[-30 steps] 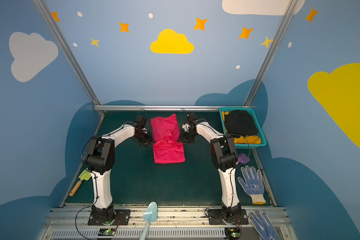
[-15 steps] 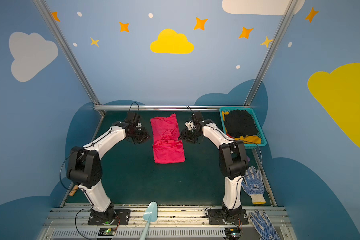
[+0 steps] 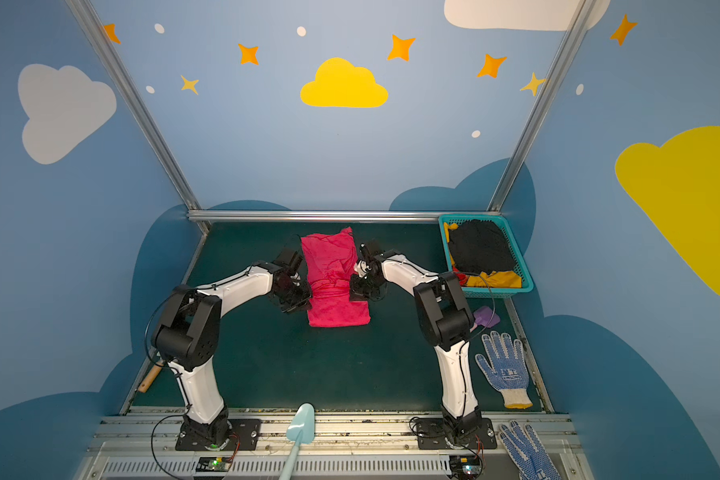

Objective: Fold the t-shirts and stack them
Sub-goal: 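Lift the near end with both grippers and fold it toward the far end, then open both grippers to release the folded edge onto the shirt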

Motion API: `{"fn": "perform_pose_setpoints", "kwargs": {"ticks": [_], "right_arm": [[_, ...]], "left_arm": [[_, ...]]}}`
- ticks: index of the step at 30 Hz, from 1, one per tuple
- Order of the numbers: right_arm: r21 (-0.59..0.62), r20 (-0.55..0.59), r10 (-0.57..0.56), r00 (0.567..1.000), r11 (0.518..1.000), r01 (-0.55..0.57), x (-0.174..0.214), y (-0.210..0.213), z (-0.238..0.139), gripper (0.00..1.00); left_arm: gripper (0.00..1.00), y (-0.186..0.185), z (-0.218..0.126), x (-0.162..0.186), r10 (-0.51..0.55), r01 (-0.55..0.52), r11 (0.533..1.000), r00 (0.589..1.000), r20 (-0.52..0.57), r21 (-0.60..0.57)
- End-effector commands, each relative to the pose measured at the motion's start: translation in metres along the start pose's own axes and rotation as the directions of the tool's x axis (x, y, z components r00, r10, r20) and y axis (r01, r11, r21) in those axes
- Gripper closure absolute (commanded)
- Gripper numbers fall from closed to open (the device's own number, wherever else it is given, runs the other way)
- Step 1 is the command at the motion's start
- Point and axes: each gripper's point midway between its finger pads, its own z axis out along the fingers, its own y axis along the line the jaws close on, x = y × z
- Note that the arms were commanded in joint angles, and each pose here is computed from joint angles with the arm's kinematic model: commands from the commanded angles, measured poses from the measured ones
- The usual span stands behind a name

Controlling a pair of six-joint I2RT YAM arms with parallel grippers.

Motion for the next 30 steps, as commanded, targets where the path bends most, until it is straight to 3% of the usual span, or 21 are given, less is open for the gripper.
{"fn": "perform_pose_setpoints", "kwargs": {"ticks": [1, 21, 25, 30], "right_arm": [[0.039, 0.024, -0.002, 1.0, 0.999, 0.001, -0.012, -0.005, -0.003, 1.0], [0.012, 0.092, 0.02, 0.996, 1.0, -0.021, -0.08, -0.011, -0.008, 1.0], [0.001, 0.1, 0.017, 0.995, 1.0, -0.017, -0.087, -0.008, -0.018, 1.0], [0.017, 0.124, -0.012, 0.992, 1.0, 0.01, -0.08, -0.005, -0.049, 0.94]], "left_arm": [[0.95, -0.009, 0.008, -0.014, 0.011, -0.011, 1.0, 1.0, 0.021, 0.014], [0.95, -0.047, 0.004, -0.098, 0.005, -0.02, 0.991, 0.993, 0.12, 0.131], [0.95, -0.054, -0.012, -0.113, -0.001, -0.023, 0.987, 0.99, 0.144, 0.16], [0.95, -0.061, -0.064, -0.112, 0.044, -0.081, 0.984, 0.974, 0.224, 0.159]]}}
